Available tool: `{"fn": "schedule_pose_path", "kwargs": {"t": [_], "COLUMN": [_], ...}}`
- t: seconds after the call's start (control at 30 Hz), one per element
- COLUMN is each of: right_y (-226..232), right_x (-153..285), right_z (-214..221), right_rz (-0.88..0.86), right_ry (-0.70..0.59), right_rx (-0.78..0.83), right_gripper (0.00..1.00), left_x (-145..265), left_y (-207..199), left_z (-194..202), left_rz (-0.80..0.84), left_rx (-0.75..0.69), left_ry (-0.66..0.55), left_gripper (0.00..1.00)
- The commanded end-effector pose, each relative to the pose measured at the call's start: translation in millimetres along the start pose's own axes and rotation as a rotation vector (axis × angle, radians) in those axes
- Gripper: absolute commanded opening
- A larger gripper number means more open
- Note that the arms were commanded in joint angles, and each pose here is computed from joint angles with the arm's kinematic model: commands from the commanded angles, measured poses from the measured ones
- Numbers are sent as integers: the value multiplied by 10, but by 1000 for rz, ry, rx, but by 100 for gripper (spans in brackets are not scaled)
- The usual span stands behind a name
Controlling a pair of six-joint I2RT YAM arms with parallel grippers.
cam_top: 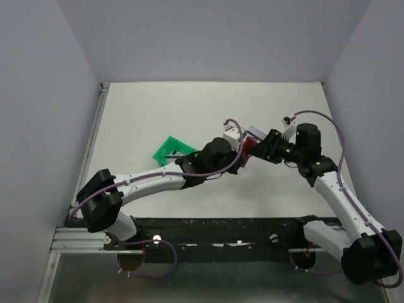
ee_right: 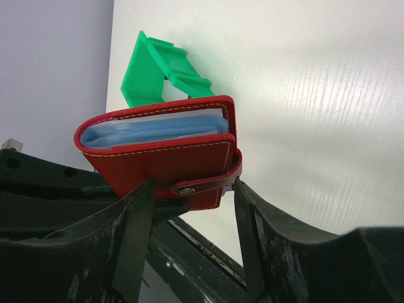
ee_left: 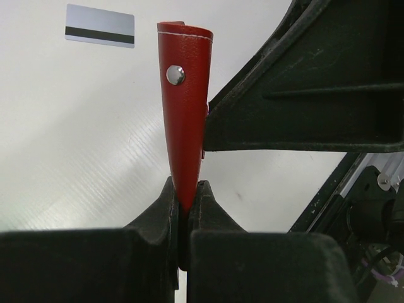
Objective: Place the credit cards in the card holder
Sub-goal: Open the card holder.
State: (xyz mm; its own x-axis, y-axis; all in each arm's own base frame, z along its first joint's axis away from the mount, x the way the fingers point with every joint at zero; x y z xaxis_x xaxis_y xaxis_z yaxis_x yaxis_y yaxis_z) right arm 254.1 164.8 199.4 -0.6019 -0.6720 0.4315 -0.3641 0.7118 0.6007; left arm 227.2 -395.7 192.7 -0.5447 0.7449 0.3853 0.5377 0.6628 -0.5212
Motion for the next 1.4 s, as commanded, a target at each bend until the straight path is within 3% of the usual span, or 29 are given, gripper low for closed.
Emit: {"fn": "schedule_pose_path", "kwargs": {"t": [0.0, 0.3, 0.43, 0.6, 0.87, 1.17, 1.37], "right_y": [-88, -168, -203, -239, -340, -548, -511], "right_x": [-72, -141, -165, -183, -183, -169, -117], "right_z": [17, 85, 113, 134, 195, 313, 225], "right_rz": [32, 44, 55, 69, 123, 251, 256], "right_ry": [-2, 20, 33, 42, 72, 160, 103], "right_rx": [-16, -43, -47, -50, -57, -65, -53], "right_gripper": [61, 58, 51, 35, 0, 0, 0], "left_x": [84, 149, 172, 191, 223, 293, 279], "left_y": [-275, -340, -362, -358, -281, -187, -70], "left_z": [-199, -241, -255, -261, -293, -360, -327], "left_rz": [97, 140, 156, 158, 119, 74, 18], "left_rx": [-7, -3, -6, -5, -1, 7, 9], "left_ry": [-58, -82, -91, -99, -124, -170, -167], "left_gripper": [0, 0, 0, 0, 0, 0, 0]}}
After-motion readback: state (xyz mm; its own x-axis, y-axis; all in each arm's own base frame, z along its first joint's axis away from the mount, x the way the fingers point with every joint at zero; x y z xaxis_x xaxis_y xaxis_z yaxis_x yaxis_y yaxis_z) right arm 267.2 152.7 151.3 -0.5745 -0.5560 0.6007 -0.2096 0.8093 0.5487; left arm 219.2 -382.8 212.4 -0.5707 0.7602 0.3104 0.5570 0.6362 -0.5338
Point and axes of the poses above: each gripper's point midway between its finger pads, its own x axis back along the fingers, its own y axis along the line the jaws close on, z = x × y, the point moved 1 cm from there along x, back along the fingers, and after that the axes turned 13 degrees about x, right-handed, at the moved point
